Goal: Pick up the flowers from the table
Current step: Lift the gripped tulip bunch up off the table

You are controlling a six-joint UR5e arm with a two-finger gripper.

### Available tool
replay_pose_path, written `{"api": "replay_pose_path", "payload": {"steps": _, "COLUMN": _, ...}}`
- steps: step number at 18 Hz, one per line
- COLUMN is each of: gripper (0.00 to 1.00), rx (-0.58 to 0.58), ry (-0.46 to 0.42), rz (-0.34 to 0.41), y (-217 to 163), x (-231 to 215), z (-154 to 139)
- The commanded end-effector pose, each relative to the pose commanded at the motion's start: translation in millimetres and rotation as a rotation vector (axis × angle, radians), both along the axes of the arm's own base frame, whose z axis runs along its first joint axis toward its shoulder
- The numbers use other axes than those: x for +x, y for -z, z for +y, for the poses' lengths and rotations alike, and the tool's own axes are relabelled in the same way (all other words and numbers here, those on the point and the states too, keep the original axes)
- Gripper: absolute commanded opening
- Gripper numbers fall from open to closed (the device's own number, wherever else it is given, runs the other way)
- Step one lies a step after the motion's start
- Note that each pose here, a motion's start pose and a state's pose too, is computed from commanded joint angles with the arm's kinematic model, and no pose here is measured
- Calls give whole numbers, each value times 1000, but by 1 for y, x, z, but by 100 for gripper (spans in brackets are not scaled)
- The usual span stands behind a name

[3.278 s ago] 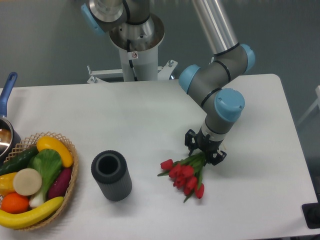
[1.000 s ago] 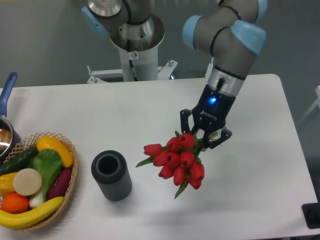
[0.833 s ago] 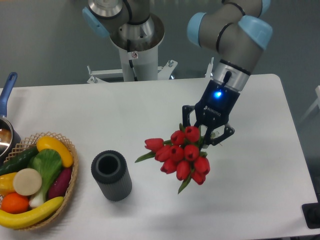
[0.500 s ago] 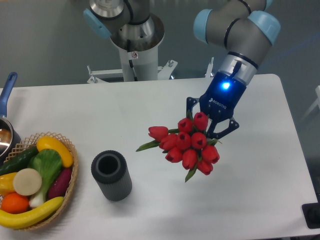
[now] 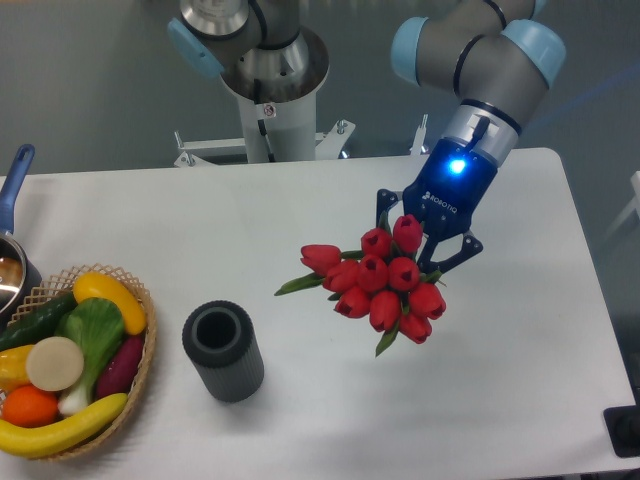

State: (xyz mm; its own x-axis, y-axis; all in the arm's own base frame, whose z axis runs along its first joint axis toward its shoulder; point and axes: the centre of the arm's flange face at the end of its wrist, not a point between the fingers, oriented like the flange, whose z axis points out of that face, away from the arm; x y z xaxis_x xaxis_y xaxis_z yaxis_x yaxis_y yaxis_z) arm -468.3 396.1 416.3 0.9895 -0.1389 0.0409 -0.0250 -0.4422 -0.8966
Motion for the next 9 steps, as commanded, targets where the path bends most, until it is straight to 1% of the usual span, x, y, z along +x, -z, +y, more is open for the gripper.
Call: {"api": "replay_pose_path", "payload": {"steps": 9, "gripper": 33, "rx": 1, "ry": 1, "rz": 0, "y": 0, "x": 0, "z": 0}}
